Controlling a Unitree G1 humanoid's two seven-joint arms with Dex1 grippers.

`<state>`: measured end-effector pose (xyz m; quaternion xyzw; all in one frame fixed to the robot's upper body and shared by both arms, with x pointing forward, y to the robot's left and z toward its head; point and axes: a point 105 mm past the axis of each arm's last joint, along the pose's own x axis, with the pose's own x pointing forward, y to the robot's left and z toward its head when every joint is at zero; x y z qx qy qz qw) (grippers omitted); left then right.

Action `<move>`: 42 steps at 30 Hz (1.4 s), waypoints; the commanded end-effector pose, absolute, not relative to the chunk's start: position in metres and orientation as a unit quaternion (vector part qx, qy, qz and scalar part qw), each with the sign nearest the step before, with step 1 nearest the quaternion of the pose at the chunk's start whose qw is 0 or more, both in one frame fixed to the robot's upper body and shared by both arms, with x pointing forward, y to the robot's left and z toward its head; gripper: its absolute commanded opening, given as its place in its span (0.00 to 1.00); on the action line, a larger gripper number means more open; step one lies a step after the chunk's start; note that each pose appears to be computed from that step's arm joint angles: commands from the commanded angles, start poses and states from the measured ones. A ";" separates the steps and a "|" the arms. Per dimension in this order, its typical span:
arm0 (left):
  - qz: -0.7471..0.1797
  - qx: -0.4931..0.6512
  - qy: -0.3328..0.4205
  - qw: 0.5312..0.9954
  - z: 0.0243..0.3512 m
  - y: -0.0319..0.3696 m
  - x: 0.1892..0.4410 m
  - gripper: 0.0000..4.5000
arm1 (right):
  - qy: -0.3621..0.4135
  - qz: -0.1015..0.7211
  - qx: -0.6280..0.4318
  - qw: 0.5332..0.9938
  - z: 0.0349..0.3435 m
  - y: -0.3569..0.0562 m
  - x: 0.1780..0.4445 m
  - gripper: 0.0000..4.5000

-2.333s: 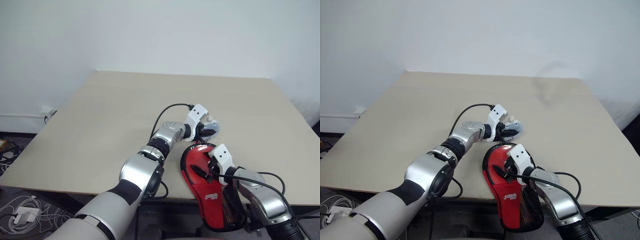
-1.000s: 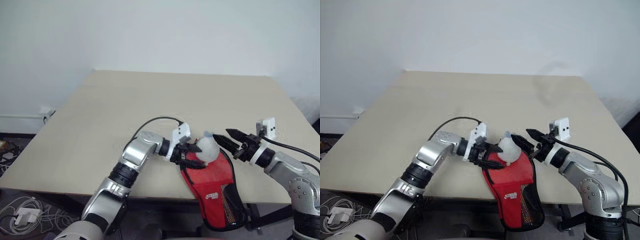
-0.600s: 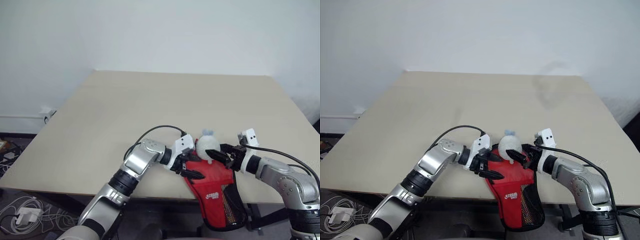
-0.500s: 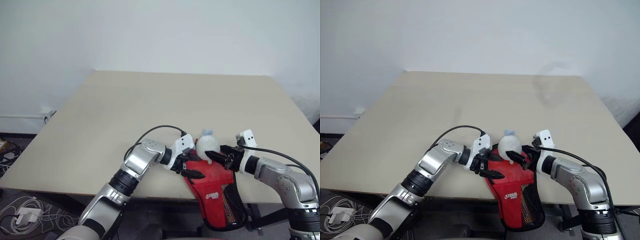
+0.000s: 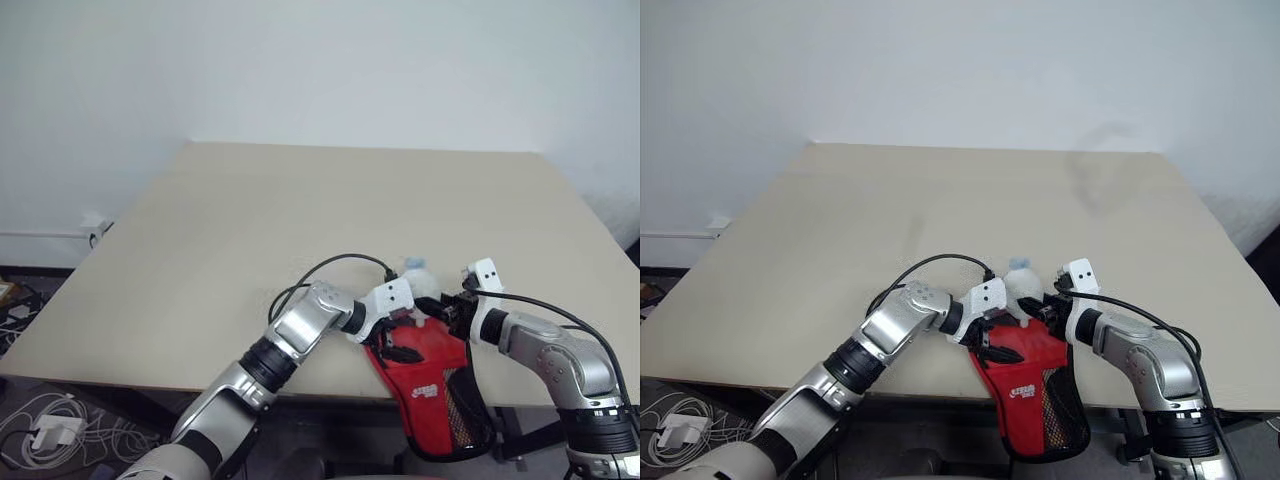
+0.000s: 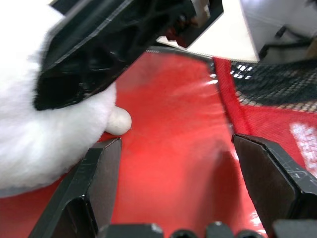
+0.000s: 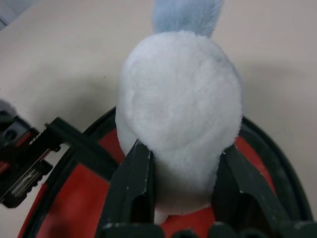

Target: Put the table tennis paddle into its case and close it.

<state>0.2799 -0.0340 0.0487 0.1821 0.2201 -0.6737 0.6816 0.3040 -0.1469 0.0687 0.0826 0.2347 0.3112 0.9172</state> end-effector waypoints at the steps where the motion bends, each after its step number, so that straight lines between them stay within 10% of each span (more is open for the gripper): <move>1: -0.646 0.219 0.274 0.678 0.020 -0.019 0.281 0.84 | 0.196 0.278 0.074 0.938 0.084 -0.160 0.320 0.35; 10: -0.642 0.224 0.284 0.676 0.017 -0.018 0.281 0.84 | 0.190 0.263 0.066 0.944 0.087 -0.170 0.323 0.04; 25: -0.643 0.203 0.298 0.676 0.014 -0.022 0.277 0.84 | 0.191 0.159 0.029 0.968 0.114 -0.253 0.330 0.03; 42: -0.654 0.195 0.291 0.670 0.011 -0.034 0.274 0.84 | 0.376 0.310 -0.044 0.872 0.111 -0.287 0.211 0.02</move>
